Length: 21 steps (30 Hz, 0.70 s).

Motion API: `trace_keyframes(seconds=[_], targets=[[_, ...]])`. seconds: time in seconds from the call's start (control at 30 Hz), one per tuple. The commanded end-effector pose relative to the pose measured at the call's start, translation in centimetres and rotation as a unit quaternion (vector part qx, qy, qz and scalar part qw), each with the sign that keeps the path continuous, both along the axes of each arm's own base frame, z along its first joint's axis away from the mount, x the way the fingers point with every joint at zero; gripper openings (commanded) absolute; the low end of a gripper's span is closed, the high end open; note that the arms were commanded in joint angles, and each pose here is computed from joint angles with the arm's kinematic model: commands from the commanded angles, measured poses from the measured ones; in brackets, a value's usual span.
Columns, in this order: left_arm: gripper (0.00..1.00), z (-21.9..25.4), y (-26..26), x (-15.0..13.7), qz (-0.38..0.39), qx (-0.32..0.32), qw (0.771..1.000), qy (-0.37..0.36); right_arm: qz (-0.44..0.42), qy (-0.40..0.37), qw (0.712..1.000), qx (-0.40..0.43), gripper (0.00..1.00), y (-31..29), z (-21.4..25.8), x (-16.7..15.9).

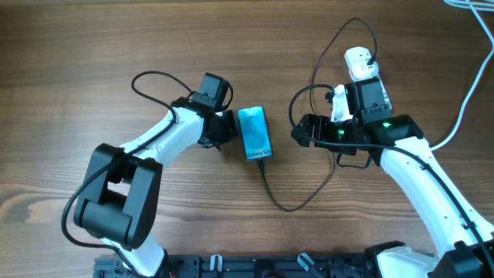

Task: Plug charger to phone and switch on socket
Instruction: 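Release the plug with the right gripper and set the phone down with left, then move the right gripper to the white power strip's switches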

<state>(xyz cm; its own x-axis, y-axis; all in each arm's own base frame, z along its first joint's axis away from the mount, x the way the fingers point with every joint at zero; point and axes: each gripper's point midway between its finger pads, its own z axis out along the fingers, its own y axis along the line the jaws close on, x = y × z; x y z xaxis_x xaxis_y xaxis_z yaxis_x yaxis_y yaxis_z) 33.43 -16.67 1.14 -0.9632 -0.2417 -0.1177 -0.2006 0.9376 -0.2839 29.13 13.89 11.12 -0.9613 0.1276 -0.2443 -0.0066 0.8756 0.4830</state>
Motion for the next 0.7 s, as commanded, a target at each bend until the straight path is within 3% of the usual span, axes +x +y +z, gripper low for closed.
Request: trace_keyframes(seconds=[0.0, 0.07, 0.1, 0.17, 0.2, 0.23, 0.27, 0.43, 0.53, 0.67], targets=[[0.08, -0.7, 2.1, 0.6, 0.019, 0.045, 0.999, -0.009, -0.018, 0.004, 1.0, 0.008, 1.0, 0.1, 0.4, 0.6], [0.17, -0.7, 3.0, 1.0, 0.031, 0.054, 0.998, -0.013, -0.055, 0.025, 0.998, 0.022, 1.0, 0.1, 0.5, 0.6], [0.28, -0.7, 3.6, 1.2, 0.037, 0.062, 0.997, -0.016, -0.065, 0.03, 0.997, 0.025, 1.0, 0.1, 0.5, 0.6], [0.59, -0.8, 5.1, 1.6, 0.052, 0.087, 0.995, -0.021, -0.071, 0.029, 0.997, 0.027, 1.0, 0.1, 0.5, 0.8], [0.7, -0.8, 5.6, 1.5, 0.056, 0.094, 0.994, -0.019, -0.074, 0.027, 0.997, 0.022, 1.0, -0.1, 0.5, 0.9], [0.91, -0.8, 5.8, 1.4, 0.058, 0.097, 0.993, -0.016, -0.076, 0.026, 0.997, 0.018, 1.0, -0.2, 0.4, 0.9], [1.0, -0.9, 6.0, 1.2, 0.057, 0.1, 0.993, -0.01, -0.081, 0.024, 0.996, 0.009, 1.0, -0.5, 0.3, 1.0], [1.0, -0.9, 6.0, 1.2, 0.057, 0.099, 0.993, -0.011, -0.089, 0.038, 0.995, -0.006, 1.0, -1.1, -0.2, 0.4], [1.0, -0.7, 5.1, 2.0, 0.057, 0.078, 0.995, -0.026, -0.153, 0.073, 0.985, -0.037, 1.0, -2.7, -1.1, -0.3], [1.0, -0.6, 5.0, 2.4, 0.057, 0.075, 0.995, -0.034, -0.167, 0.108, 0.978, -0.062, 0.99, -4.2, -0.6, -1.6]])
